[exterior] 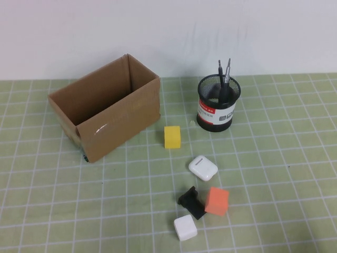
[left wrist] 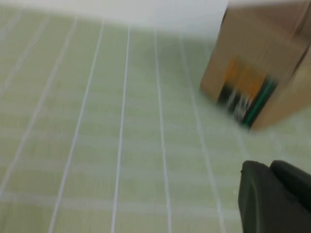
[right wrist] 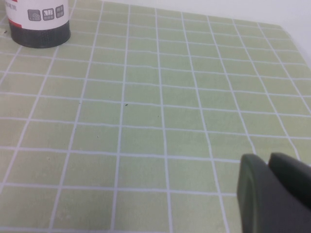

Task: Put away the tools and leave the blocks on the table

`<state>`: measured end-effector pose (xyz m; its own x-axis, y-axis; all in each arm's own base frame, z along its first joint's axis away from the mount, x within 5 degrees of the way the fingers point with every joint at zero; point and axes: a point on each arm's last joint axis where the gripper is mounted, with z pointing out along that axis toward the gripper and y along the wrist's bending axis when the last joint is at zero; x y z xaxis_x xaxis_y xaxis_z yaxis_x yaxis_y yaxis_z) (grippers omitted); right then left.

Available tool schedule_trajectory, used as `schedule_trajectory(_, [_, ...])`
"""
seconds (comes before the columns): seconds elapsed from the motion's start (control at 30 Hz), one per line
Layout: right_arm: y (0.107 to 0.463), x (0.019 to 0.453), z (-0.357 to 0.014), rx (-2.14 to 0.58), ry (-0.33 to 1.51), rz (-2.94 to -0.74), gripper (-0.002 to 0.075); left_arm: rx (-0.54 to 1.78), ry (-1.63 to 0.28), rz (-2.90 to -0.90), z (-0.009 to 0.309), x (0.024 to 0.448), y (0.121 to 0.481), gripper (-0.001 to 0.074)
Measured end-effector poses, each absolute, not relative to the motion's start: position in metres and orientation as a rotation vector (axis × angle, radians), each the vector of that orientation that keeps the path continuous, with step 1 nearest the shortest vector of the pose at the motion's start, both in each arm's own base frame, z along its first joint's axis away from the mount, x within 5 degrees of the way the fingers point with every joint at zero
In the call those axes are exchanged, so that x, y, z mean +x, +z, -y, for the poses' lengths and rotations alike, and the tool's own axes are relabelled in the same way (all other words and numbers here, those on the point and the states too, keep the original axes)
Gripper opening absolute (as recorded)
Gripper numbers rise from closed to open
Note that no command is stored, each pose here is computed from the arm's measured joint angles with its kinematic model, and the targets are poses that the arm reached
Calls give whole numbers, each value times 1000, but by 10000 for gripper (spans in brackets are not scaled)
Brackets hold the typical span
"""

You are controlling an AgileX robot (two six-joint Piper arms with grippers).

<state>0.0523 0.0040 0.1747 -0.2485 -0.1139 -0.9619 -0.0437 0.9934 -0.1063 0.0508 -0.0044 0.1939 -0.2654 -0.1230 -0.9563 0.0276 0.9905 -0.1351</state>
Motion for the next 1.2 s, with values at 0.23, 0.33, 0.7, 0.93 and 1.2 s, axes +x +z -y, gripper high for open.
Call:
schedule_trajectory(0.23, [175,52,-4,-114,-64,-1822,-6,-99,-162,-1890,5,52,172,6])
schedule_trajectory(0.33, [175,52,-4,-114,-64,-1822,-6,-99,-160,-1879,4,52,173,6])
schedule_trajectory(0.7, [175,52,-4,-114,-64,-1822,-6,-77,-122,-1872,3,52,173,6])
schedule_trajectory(0.93, [175,52,-4,-114,-64,-1822,-6,-70,-111,-1872,3,52,173,6])
schedule_trajectory(1.2, [175,52,-4,-114,-64,-1822,-6,-62,-98,-1871,2,52,173,6])
